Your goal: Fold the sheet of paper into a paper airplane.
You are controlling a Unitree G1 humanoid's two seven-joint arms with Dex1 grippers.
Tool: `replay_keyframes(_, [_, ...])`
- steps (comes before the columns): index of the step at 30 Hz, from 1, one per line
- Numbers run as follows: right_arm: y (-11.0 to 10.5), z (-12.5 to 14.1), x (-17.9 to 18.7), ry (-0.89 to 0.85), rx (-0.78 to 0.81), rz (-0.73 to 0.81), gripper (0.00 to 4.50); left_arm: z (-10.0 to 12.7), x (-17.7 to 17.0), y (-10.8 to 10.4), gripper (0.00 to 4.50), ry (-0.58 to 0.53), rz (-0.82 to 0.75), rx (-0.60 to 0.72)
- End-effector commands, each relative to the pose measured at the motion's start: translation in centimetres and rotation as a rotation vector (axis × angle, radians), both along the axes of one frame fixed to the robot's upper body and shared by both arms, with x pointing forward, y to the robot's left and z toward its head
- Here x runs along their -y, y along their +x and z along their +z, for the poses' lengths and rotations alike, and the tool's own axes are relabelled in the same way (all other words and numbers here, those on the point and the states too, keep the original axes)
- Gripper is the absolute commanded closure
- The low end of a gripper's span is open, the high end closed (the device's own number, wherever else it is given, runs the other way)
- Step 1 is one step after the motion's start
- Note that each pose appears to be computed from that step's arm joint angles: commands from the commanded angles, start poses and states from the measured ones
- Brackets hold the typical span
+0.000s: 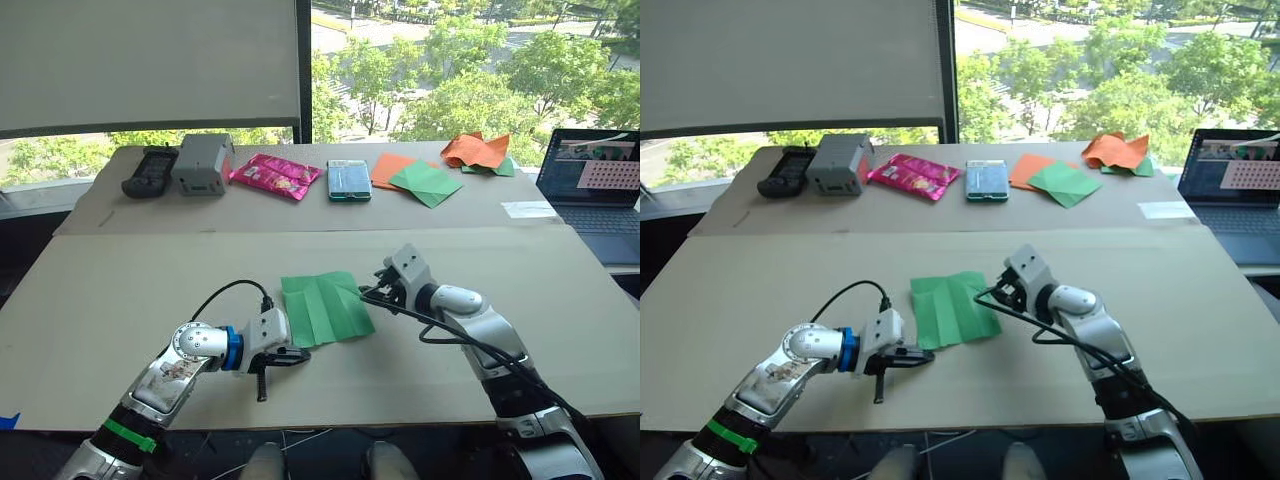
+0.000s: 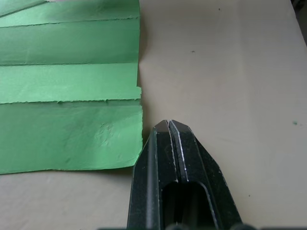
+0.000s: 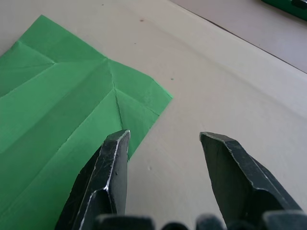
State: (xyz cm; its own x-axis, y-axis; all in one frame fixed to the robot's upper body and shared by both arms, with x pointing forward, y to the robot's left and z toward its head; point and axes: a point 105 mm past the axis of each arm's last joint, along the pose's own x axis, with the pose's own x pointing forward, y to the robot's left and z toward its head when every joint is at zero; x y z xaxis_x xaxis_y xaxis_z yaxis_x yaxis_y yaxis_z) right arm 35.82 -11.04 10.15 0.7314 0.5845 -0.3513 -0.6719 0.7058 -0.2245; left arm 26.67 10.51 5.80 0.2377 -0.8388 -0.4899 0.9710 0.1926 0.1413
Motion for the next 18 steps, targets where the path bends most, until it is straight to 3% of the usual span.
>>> replay_keyframes(1, [0.2, 1.1, -0.7, 0.021, 0.031, 0.004, 1.88, -0.5, -2.4, 1.4, 4.50, 0.087, 0.069, 0.041])
replay_keyframes(10, [1.0, 1.3, -1.2, 0.036, 0.029, -0.002, 1.88, 6.0, -0.4, 2.3, 4.50, -0.230, 0.062, -0.007])
replay_keyframes(15, [1.4, 1.0, -1.0, 0.035, 0.019, -0.023, 1.88, 6.2, -0.1, 2.7, 4.50, -0.247, 0.074, -0.025])
replay_keyframes(18, [1.4, 1.1, -0.9, 0.043, 0.018, -0.035, 1.88, 5.1, 0.0, 5.1, 4.50, -0.225, 0.179, 0.008])
